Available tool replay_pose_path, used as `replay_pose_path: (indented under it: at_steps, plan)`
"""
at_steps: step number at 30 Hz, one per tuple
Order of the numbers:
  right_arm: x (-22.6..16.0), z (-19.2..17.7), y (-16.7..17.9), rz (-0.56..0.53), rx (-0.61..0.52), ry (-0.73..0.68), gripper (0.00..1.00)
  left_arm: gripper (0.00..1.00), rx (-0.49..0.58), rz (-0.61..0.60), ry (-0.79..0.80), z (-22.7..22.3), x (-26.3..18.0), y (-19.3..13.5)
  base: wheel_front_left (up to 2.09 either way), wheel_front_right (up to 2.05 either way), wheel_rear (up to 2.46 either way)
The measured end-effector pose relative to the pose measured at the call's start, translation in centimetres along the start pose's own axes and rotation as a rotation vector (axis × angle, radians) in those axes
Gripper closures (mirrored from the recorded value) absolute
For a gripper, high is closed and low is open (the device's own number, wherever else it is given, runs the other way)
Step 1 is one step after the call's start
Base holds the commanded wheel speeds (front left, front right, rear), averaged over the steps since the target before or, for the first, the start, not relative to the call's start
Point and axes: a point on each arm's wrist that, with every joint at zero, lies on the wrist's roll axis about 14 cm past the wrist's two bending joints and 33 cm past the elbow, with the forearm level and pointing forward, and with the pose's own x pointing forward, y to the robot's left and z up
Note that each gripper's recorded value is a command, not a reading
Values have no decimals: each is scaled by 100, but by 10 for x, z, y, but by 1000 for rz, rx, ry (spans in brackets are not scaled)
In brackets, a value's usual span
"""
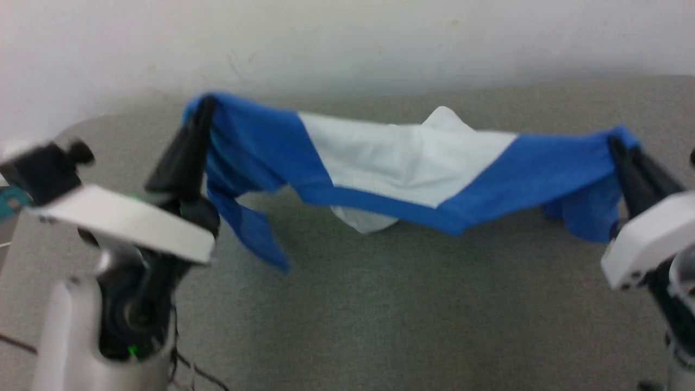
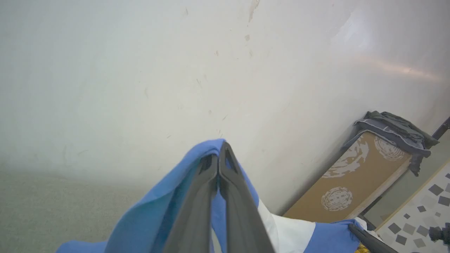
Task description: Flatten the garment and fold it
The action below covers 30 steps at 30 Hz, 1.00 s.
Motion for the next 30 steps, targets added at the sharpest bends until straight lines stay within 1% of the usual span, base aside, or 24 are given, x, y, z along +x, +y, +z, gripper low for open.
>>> replay_pose_path:
  at_steps: [3,8,11,14,19,22,24,27,30]
  plan:
    - [16,30,-3,10,-52,-41,100,100,-16,-46,-39,24,20,-10,0,0,0]
    - [56,69,-13,15,-95,-75,100,100,-8,-32,-93,55,60,-2,0,0,0]
    - [85,95,-20,2,-126,-112,100,100,-5,-5,-115,69,88,11,0,0,0]
    - [116,114,-24,-16,-157,-132,100,100,15,36,-146,82,117,28,0,0,0]
    - [170,132,-23,-30,-191,-173,100,100,42,113,-203,94,160,64,0,0,0]
    - [199,140,-19,-40,-201,-223,100,100,61,160,-244,98,181,87,0,0,0]
    - [217,143,-17,-46,-207,-253,100,100,50,179,-284,101,194,100,0,0,0]
    - [237,153,-15,-55,-235,-332,100,100,20,192,-359,106,209,114,0,0,0]
    - [250,166,-16,-72,-253,-433,100,100,9,195,-416,106,222,123,0,0,0]
